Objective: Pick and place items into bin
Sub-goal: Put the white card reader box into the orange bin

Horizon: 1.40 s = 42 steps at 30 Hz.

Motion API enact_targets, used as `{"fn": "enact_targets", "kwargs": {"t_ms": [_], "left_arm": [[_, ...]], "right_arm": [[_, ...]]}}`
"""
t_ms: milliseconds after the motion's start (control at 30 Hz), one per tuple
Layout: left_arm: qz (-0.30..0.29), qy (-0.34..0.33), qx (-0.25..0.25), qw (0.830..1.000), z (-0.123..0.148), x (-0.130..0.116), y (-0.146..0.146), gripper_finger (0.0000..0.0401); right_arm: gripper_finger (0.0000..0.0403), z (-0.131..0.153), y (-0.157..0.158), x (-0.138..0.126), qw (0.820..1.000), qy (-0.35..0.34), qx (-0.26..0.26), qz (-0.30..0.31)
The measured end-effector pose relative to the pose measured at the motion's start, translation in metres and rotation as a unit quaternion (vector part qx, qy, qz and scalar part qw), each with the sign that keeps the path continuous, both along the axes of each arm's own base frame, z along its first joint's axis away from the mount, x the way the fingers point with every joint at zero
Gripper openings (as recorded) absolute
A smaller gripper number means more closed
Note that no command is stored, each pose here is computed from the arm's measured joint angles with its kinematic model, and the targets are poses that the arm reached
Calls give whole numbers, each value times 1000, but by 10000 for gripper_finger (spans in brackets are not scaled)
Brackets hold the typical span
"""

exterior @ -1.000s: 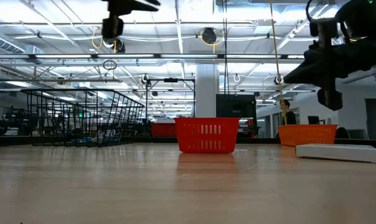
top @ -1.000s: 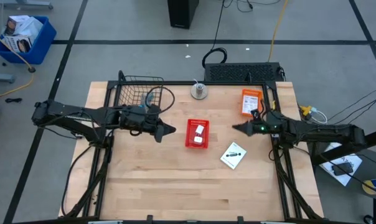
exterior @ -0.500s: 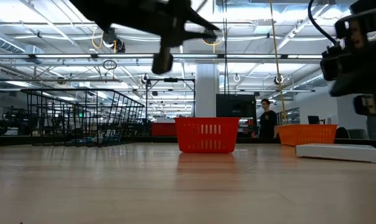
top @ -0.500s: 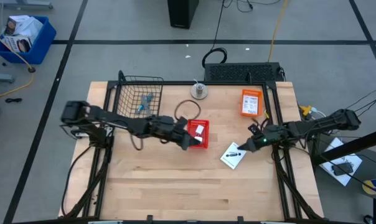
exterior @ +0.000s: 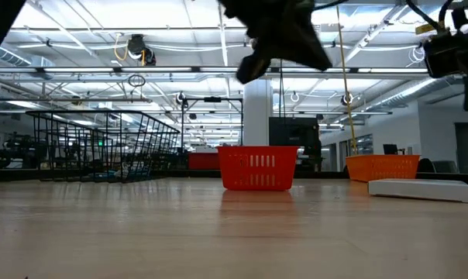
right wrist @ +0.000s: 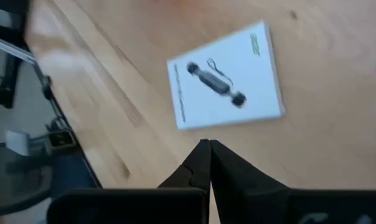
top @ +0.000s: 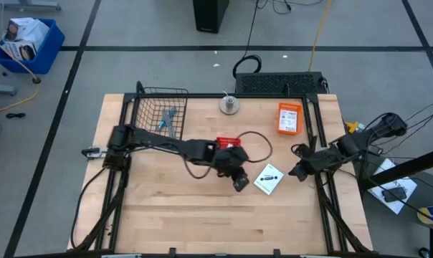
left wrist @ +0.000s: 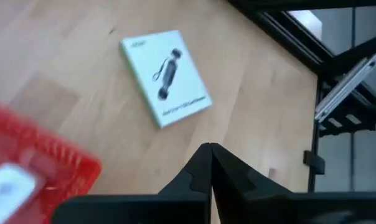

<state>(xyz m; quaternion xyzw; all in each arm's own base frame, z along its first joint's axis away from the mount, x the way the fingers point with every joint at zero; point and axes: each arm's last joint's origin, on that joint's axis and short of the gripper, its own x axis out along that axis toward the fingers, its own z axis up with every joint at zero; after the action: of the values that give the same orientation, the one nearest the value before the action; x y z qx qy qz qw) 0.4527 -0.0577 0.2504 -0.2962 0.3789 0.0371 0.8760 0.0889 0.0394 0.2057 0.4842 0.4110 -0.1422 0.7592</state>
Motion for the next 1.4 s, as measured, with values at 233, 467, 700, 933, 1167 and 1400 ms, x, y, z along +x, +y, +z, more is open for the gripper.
{"fn": "enact_targets", "kwargs": {"t_ms": [233, 467, 700, 933, 1167, 1400], "left_arm": [[8, 7, 18, 1000, -10, 30, 11, 5], [25, 62, 2, 998, -59, 45, 30, 5], [23, 54, 27, 998, -67, 49, 31, 4], [-12, 41, 26, 999, -65, 50, 28, 2], [-104, 12, 86, 991, -52, 51, -8, 2], [-111, 39, 112, 987, -63, 49, -9, 1]], "right_arm": [[0, -13, 5, -4, 996, 81, -19, -36], [0, -25, 11, 4, 989, 125, -8, -73], [0, -36, 23, 21, 986, 154, -9, -69], [0, -51, 34, 34, 980, 197, -6, -41], [0, -58, 40, 45, 981, 191, -7, -44], [0, -62, 41, 45, 976, 211, 4, -59]]}}
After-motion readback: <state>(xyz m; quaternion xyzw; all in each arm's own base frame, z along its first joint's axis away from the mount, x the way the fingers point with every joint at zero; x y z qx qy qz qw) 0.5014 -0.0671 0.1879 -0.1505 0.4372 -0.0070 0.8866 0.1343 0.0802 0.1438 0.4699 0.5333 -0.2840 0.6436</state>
